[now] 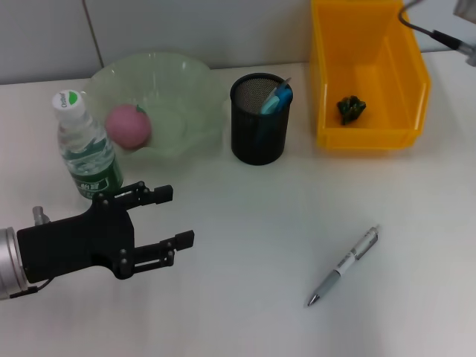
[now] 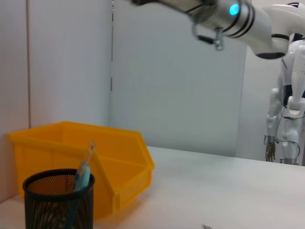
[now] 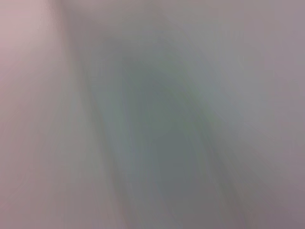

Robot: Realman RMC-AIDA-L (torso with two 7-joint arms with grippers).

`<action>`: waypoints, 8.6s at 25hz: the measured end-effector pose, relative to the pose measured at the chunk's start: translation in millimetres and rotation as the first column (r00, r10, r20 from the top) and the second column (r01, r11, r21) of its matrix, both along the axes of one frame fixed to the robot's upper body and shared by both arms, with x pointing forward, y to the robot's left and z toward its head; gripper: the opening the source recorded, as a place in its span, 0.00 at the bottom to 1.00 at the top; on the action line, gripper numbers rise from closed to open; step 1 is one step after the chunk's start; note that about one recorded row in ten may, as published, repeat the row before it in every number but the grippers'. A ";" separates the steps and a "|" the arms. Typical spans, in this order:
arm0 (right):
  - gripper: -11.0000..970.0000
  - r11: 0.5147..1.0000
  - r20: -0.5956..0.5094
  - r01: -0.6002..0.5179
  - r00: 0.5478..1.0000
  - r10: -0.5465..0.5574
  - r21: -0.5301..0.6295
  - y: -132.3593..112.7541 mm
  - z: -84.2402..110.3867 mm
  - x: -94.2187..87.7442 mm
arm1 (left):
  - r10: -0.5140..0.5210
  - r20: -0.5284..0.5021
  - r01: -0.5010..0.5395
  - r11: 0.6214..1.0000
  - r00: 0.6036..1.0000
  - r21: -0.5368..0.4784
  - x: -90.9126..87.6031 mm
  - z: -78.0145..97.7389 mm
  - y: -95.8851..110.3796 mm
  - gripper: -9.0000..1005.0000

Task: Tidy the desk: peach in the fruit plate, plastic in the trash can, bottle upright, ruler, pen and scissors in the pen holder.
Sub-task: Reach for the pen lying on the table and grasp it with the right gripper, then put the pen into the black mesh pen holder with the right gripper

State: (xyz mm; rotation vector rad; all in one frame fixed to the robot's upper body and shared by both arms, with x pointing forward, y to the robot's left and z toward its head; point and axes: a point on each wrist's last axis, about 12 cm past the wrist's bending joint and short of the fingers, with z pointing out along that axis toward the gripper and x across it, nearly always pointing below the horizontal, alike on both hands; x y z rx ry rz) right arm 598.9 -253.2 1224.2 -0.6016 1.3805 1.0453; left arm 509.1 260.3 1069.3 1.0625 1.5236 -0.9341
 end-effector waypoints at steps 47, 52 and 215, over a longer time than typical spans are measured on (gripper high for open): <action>0.81 -0.145 -0.504 -0.499 0.728 0.465 -0.854 98.2 -34.5 -9.9 | 0.010 -0.088 -0.004 0.998 0.996 0.065 -12.7 -13.1 6.6 0.75; 0.81 -0.188 -0.504 -0.477 0.719 0.478 -0.858 102.7 -37.7 -11.1 | -0.021 -0.097 0.029 0.996 0.995 0.086 -16.2 -15.2 5.0 0.75; 0.12 -0.396 -0.478 -0.278 0.627 0.615 -0.875 131.3 -78.3 -32.0 | -0.023 -0.123 0.030 0.998 0.992 0.055 -17.1 -14.0 -1.6 0.75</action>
